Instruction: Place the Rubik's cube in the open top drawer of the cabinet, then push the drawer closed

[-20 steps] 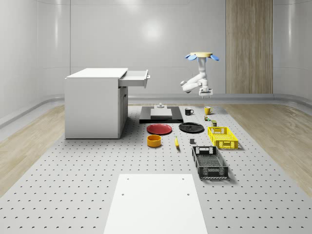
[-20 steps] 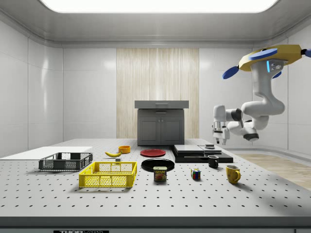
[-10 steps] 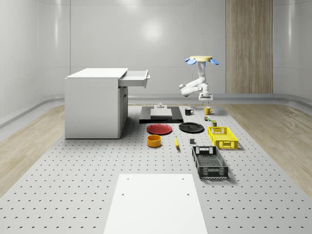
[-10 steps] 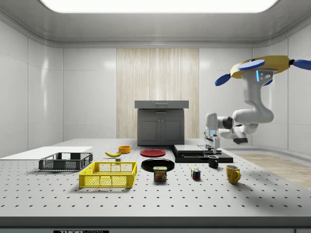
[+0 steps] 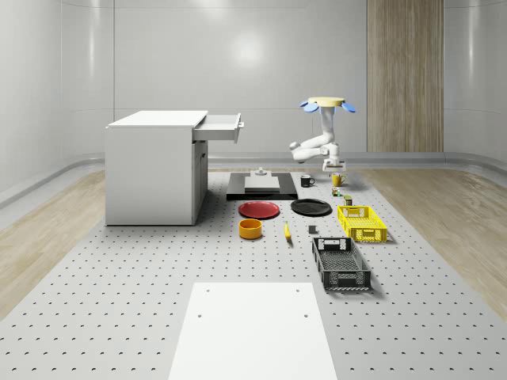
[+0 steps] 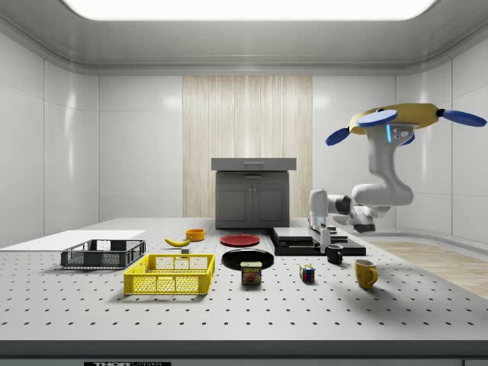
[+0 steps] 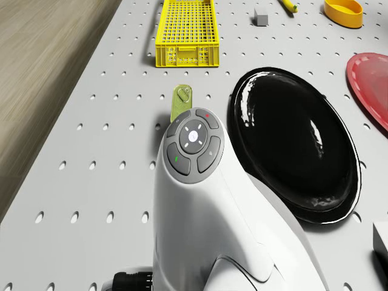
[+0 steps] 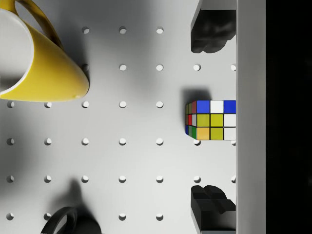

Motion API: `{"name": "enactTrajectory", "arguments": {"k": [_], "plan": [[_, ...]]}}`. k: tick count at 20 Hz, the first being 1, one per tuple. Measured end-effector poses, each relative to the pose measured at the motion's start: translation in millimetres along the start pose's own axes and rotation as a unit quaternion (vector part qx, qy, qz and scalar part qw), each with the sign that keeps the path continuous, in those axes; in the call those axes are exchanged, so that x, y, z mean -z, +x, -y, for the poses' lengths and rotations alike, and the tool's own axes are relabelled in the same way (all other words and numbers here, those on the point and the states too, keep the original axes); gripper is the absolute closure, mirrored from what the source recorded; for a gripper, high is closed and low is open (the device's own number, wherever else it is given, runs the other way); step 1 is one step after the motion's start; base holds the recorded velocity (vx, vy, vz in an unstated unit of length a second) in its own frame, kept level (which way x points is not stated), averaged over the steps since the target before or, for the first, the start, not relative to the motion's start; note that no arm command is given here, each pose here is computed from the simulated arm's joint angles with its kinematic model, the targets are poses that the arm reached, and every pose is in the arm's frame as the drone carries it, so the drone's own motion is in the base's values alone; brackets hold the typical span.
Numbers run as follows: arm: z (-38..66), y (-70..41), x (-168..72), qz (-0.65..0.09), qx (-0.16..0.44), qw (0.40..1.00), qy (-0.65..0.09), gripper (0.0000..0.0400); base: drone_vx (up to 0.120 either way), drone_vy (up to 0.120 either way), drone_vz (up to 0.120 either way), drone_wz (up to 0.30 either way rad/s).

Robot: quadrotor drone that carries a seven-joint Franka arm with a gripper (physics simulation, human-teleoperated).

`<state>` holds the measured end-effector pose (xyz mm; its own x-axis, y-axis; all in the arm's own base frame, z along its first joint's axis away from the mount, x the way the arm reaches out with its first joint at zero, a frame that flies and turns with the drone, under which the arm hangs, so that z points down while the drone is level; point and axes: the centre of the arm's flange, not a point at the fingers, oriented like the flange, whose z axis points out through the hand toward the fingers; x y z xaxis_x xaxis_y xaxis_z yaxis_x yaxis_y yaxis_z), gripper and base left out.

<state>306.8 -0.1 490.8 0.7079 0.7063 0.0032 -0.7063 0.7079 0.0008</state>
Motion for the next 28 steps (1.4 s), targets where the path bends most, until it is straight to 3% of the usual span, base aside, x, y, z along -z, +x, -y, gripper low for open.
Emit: {"name": "enactTrajectory", "arguments": {"k": [7,10,17,22,28], "plan": [[0.1,-0.1,0.0,0.000,0.000,1.000,0.000,0.0000,0.109,0.000,-0.057,0.000],[0.1,-0.1,-4.0,0.000,0.000,1.000,0.000,0.0000,0.000,0.000,0.000,0.000],[0.1,0.0,-16.7,-0.001,0.000,1.000,0.000,0.0000,0.000,0.000,-0.120,0.000],[0.5,0.5,-29.8,-0.001,0.000,1.000,-0.001,0.0000,0.000,0.000,0.000,0.000],[8.6,8.7,-37.1,-0.001,0.000,1.000,-0.001,0.0000,0.000,0.000,0.000,0.000]]}}
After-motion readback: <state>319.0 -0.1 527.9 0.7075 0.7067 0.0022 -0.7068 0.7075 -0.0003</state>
